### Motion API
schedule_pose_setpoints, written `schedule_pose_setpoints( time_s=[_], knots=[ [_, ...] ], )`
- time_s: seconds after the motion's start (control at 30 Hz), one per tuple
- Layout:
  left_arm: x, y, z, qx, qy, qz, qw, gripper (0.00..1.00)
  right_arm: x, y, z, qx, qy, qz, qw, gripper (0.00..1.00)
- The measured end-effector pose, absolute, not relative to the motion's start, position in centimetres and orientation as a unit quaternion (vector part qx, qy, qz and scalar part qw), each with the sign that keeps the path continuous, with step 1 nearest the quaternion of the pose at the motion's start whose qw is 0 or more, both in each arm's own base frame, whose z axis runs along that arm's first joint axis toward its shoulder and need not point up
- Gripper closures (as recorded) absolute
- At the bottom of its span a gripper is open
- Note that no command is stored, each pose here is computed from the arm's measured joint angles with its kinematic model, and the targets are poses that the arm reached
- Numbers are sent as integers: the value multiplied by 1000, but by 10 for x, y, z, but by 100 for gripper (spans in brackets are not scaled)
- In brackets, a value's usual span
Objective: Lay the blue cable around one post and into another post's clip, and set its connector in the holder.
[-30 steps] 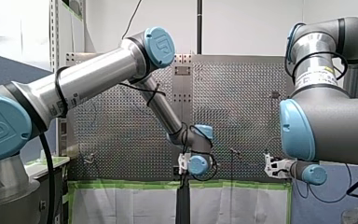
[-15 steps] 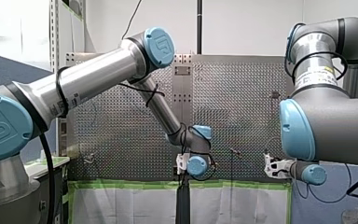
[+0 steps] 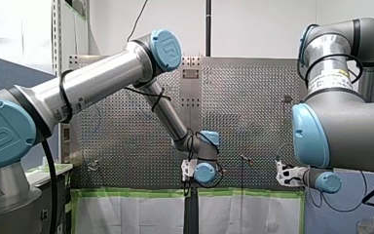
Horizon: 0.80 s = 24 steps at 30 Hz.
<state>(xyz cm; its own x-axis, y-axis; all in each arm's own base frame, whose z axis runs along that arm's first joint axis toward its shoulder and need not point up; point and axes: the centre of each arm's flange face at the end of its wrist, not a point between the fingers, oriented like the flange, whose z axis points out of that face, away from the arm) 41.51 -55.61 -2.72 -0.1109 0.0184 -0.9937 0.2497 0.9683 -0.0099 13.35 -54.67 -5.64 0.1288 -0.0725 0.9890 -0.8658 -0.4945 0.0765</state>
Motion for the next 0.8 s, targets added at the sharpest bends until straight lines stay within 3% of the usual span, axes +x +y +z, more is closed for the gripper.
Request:
schedule_pose_setpoints(
  time_s=[0.17,0.23,0.27,0.37,0.8],
  knots=[
    [415,-557,-27,90,739,-89,662,65,134,-546,-57,663,-354,556,357,100],
    [416,-557,-27,90,739,-89,662,65,134,-546,-57,663,-354,555,356,100],
    [416,-557,-26,90,739,-89,662,79,134,-546,-57,663,-353,555,356,100],
    [416,-556,-27,90,739,-88,662,86,134,-546,-57,663,-353,555,356,100],
    [417,-556,-26,88,737,-88,664,94,135,-545,-57,665,-352,554,355,100]
  ],
)
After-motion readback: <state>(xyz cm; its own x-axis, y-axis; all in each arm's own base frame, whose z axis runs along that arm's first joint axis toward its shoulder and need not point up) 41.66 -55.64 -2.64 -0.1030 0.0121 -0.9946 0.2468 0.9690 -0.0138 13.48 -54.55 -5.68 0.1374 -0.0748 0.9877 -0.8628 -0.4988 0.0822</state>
